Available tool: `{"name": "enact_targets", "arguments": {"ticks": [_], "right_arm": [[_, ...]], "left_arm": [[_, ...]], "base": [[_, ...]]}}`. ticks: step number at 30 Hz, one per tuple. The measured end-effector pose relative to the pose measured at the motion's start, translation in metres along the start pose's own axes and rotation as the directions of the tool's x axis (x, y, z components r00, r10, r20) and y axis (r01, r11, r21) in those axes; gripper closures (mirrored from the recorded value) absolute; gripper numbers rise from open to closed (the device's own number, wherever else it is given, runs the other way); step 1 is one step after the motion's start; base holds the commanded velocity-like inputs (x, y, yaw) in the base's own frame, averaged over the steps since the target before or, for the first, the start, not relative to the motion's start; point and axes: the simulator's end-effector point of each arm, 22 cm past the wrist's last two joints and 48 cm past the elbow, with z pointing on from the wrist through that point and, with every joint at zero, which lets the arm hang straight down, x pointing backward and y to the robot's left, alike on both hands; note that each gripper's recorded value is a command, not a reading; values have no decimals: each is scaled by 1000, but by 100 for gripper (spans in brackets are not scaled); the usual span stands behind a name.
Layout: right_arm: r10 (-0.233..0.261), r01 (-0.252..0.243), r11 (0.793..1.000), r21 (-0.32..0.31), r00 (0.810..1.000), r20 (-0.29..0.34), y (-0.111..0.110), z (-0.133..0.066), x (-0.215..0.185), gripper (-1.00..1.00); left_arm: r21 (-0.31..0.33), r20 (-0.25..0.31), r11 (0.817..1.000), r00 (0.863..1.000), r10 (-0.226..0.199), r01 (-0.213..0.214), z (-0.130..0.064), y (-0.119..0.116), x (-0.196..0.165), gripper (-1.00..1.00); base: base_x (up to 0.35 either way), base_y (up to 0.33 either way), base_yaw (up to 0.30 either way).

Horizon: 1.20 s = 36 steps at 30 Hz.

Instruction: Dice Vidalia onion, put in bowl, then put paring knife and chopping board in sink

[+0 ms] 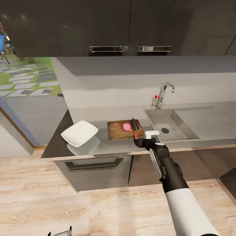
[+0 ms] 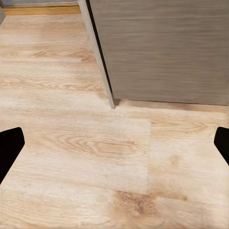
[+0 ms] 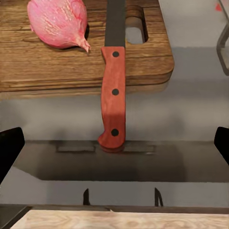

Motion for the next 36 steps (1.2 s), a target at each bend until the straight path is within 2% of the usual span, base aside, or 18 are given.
{"name": "enact_targets", "arguments": {"ticks": [14, 36], "right_arm": [[-2, 2, 1000, 0, 1000, 1, 0, 0, 0, -100], [2, -2, 1000, 0, 1000, -21, -1, 8, 12, -100]], "left_arm": [[0, 0, 1000, 1000, 0, 0, 0, 0, 0, -100], [0, -21, 1000, 1000, 4, -4, -1, 0, 9, -100]], "base": [[132, 86, 0], [5, 4, 0]]}}
